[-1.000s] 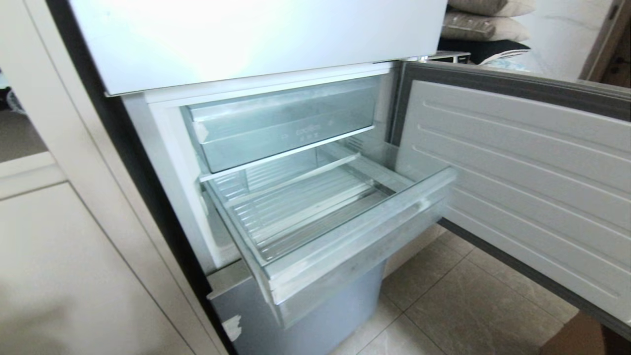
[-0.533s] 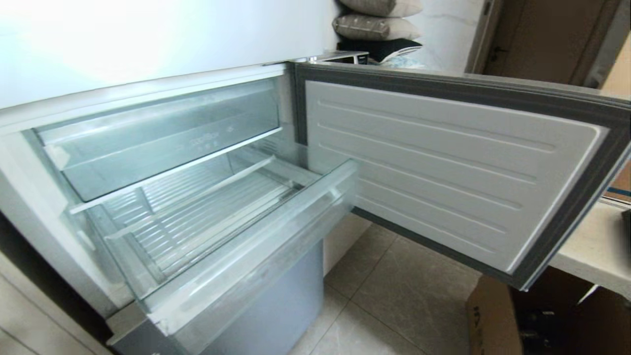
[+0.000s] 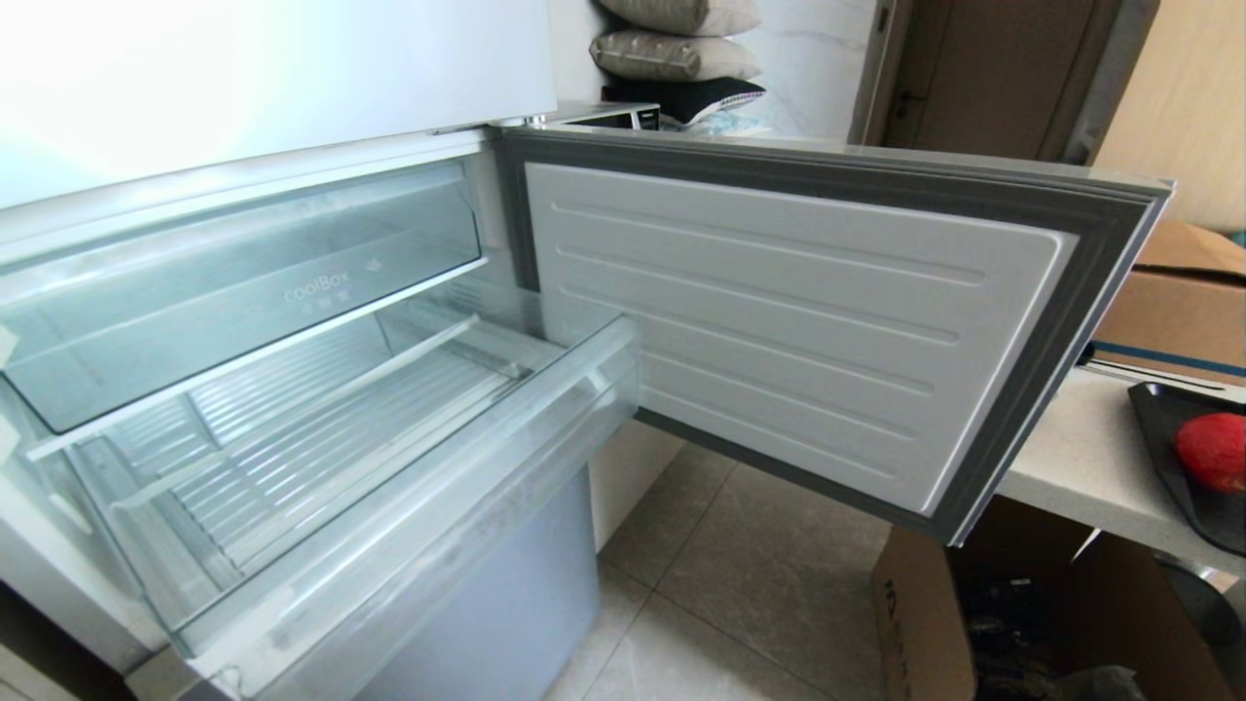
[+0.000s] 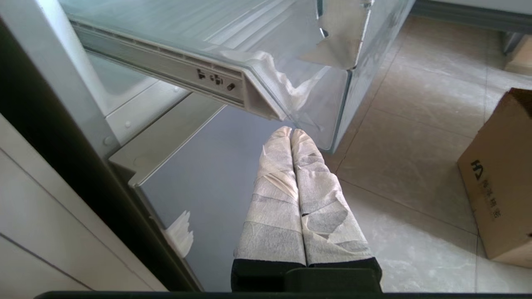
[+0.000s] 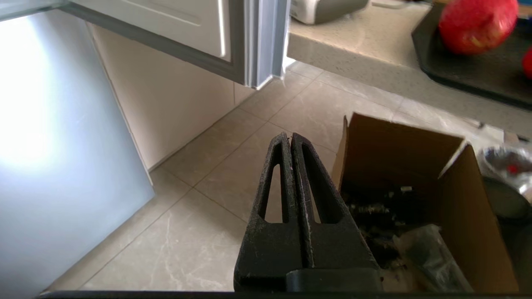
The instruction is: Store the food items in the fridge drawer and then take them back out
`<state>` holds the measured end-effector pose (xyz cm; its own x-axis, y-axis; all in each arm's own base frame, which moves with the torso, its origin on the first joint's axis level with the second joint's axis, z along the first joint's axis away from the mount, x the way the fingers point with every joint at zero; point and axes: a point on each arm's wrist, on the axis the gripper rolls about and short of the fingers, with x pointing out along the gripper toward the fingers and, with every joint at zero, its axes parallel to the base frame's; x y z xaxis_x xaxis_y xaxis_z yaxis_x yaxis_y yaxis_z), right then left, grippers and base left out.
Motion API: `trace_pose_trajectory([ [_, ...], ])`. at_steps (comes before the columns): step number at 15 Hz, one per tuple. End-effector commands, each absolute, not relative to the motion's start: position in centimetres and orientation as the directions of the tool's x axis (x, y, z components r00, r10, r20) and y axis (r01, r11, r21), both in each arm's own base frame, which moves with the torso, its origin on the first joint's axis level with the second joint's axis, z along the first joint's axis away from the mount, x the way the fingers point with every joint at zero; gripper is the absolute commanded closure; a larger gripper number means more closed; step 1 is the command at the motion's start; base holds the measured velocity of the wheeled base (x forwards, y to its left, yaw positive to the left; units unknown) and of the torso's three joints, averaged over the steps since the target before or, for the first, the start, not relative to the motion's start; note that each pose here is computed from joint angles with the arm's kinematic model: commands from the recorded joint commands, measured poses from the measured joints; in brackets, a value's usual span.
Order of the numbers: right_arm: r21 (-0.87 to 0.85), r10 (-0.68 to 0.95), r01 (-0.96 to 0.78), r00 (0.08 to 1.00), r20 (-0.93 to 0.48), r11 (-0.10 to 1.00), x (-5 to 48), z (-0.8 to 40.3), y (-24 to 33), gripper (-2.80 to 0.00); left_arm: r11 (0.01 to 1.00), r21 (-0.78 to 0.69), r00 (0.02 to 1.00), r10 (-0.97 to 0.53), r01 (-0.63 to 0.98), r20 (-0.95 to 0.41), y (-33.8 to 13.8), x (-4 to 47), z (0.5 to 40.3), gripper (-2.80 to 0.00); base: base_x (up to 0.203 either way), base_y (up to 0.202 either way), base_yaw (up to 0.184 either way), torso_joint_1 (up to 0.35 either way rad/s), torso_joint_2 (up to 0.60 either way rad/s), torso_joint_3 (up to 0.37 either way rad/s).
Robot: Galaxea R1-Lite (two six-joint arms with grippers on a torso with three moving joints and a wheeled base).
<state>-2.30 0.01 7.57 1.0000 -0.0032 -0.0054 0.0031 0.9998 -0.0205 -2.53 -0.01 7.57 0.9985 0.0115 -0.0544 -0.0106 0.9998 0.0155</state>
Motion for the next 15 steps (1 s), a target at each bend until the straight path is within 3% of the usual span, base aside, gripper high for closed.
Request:
trace_pose_trajectory([
  [1,-0.009,-0.017,0.017,1.0,0.017,1.0,-2.5,8.3,0.0,0.0,1.0,0.016,0.998,0.012,-0.011,-0.055,0.0,-2.5,7.6,0.0,0.0,0.0,0.0,0.0,0.0,0.0],
  [6,0.109,-0.223,0.231,0.971,-0.081,0.967,0.0,15.9,-0.3,0.0,1.0,0.016,0.998,0.012,-0.011,-0.055,0.0,-2.5,7.6,0.0,0.0,0.0,0.0,0.0,0.0,0.0],
  [10,0.227,-0.625,0.668,0.743,-0.239,0.708,4.7,19.6,-3.5,0.0,1.0,0.016,0.998,0.012,-0.011,-0.055,0.0,-2.5,7.6,0.0,0.0,0.0,0.0,0.0,0.0,0.0],
  [13,0.293,-0.669,0.762,0.648,-0.364,0.578,7.4,19.4,-9.0,0.0,1.0,0.016,0.998,0.012,-0.011,-0.055,0.0,-2.5,7.6,0.0,0.0,0.0,0.0,0.0,0.0,0.0],
  [14,0.301,-0.654,0.766,0.643,-0.4,0.569,8.1,18.9,-10.5,-2.8,1.0,0.016,0.998,0.012,-0.011,-0.055,0.0,-2.5,7.6,0.0,0.0,0.0,0.0,0.0,0.0,0.0],
  [15,0.298,-0.635,0.765,0.641,-0.431,0.571,8.9,18.3,-12.0,-2.8,1.0,0.016,0.998,0.012,-0.011,-0.055,0.0,-2.5,7.6,0.0,0.0,0.0,0.0,0.0,0.0,0.0],
])
